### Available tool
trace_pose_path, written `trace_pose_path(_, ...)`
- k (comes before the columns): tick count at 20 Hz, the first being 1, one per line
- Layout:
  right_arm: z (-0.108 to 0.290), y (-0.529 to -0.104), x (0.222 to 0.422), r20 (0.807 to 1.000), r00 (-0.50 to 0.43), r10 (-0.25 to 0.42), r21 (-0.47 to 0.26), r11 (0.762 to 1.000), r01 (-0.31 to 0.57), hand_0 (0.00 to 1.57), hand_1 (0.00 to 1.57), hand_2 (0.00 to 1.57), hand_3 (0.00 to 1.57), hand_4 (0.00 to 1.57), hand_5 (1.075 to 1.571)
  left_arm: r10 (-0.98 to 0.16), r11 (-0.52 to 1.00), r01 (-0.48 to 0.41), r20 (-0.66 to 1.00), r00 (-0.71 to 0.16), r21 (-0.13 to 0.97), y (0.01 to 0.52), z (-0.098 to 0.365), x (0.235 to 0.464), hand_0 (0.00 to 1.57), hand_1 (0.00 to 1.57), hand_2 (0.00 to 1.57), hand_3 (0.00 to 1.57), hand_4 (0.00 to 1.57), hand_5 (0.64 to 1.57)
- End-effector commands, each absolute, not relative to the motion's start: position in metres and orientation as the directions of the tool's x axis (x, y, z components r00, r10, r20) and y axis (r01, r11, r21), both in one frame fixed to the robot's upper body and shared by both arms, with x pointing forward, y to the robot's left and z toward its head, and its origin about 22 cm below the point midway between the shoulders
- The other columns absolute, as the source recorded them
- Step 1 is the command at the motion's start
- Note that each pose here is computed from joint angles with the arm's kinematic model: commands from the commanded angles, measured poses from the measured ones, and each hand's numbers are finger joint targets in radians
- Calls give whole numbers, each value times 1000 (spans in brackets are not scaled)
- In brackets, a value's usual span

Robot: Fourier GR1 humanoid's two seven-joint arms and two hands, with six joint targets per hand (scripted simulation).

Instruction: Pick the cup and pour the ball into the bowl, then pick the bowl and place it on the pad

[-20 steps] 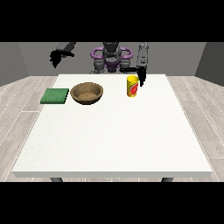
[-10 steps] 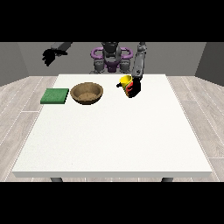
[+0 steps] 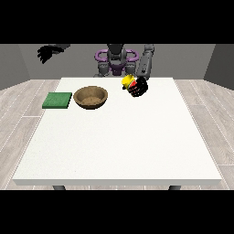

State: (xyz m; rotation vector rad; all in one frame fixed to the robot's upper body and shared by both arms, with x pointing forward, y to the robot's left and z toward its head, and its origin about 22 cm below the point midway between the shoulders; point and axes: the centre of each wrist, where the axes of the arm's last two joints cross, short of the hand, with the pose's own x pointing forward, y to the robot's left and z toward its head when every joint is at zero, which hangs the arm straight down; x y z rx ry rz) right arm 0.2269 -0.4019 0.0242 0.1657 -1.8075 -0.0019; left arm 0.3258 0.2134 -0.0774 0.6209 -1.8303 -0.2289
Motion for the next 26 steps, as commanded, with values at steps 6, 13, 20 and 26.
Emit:
trace_pose_path(6, 31, -403, 251, 990, -122, -73, 67, 996, -53, 0, 0, 0, 0, 581, 1568, -867, 497, -273, 463, -182, 823, 179, -49, 362, 1313, 1313, 1571, 1571, 1244, 1561)
trace_pose_path(13, 13, -414, 247, 997, -16, -79, 79, 997, -2, 0, 0, 0, 0, 644, 1566, -987, 133, -212, 109, -118, 968, 164, -28, 388, 1169, 1169, 1571, 1354, 1060, 1569)
trace_pose_path(20, -6, -417, 241, 995, 5, -99, 99, 995, -6, 0, 0, 0, 0, 643, 1565, -996, -21, -173, -36, -87, 985, 81, -3, 391, 788, 788, 1571, 1242, 1081, 1567)
trace_pose_path(26, -15, -394, 259, 993, 21, -117, 118, 992, -45, 0, 0, 0, 0, 662, 1562, -985, -153, -172, -164, -51, 973, 57, -11, 363, 667, 667, 1571, 1198, 872, 1571)
